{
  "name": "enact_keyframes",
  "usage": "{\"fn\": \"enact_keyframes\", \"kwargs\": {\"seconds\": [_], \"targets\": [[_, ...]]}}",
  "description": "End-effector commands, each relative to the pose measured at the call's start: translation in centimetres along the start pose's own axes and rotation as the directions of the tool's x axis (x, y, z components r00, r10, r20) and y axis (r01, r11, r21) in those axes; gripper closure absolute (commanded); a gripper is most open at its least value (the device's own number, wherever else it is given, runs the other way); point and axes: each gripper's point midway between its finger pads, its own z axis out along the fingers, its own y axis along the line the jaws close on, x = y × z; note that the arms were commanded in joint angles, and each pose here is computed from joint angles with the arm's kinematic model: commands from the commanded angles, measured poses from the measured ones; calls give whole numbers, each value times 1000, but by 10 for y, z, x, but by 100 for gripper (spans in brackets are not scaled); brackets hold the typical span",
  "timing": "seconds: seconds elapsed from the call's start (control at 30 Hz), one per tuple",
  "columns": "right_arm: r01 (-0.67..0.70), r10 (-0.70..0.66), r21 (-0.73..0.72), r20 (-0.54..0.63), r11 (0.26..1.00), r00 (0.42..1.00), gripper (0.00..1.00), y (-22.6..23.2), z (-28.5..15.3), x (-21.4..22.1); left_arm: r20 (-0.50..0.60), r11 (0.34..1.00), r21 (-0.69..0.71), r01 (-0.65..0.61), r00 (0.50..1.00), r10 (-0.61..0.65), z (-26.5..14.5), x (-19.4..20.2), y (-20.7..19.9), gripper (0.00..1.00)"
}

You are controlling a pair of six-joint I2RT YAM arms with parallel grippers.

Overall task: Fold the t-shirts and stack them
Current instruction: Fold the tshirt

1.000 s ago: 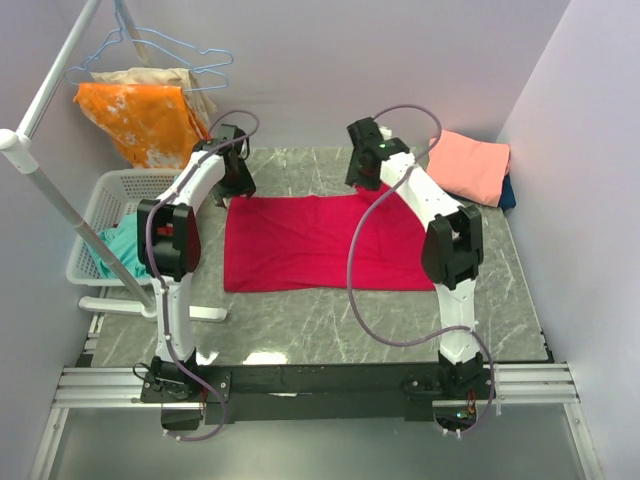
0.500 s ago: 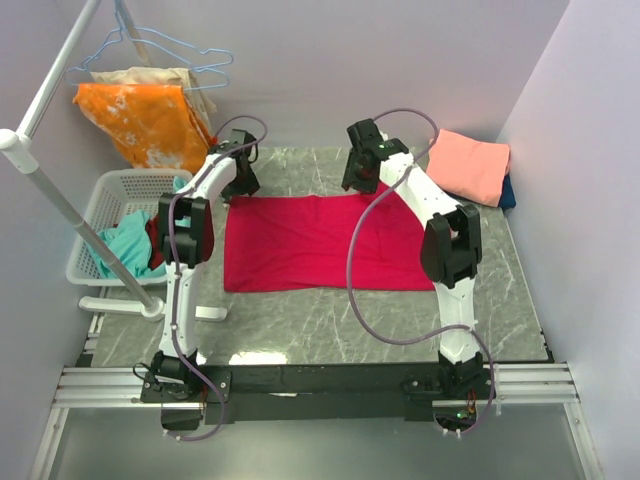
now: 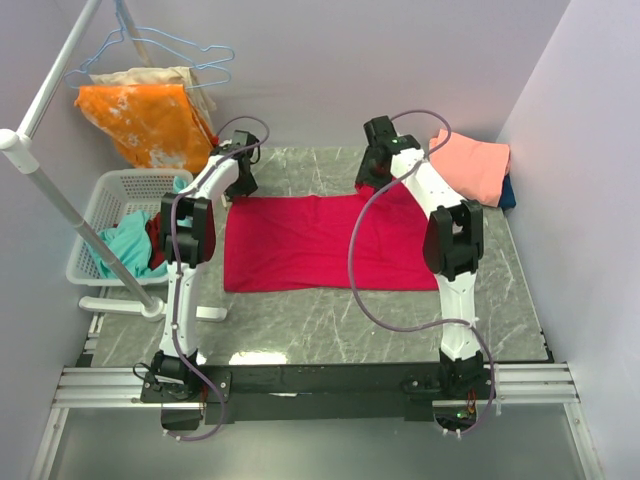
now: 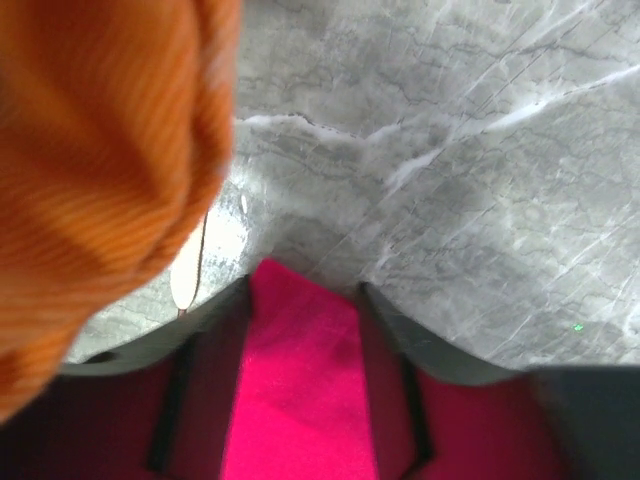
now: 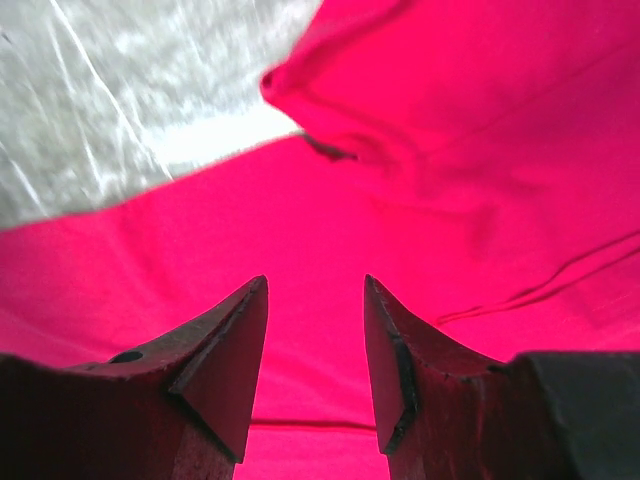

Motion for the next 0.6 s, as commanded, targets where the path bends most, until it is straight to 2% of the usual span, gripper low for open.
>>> {"fn": "enact_keyframes", "kwargs": {"seconds": [0.0,0.1,0.17,0.2,0.23,0.33,0.57], "targets": [[-45,46,-4,35,999,998,50,-3,-7,-22,-40,997,-69,-30,999,27,5,18,18,52],[-61,61,3,42,998,997,50,-9,-7,-27,-44,997,-75,-35,999,32,2,19,22,54],[-68,67,9,44,998,997,50,-12,-8,-29,-42,996,-78,-34,999,31,0,19,23,59],[-67,67,11,44,998,997,50,-12,-8,-29,-47,996,-85,-36,998,32,0,21,25,63],[-70,69,17,44,997,997,50,-15,-7,-29,-47,995,-86,-40,998,36,0,21,25,71],[-68,67,23,48,997,997,50,-17,-7,-31,-47,994,-99,-39,998,35,-3,23,28,83],[-117,112,41,108,992,988,50,-31,2,-58,-19,996,-92,-21,1000,19,-19,16,31,91]]}}
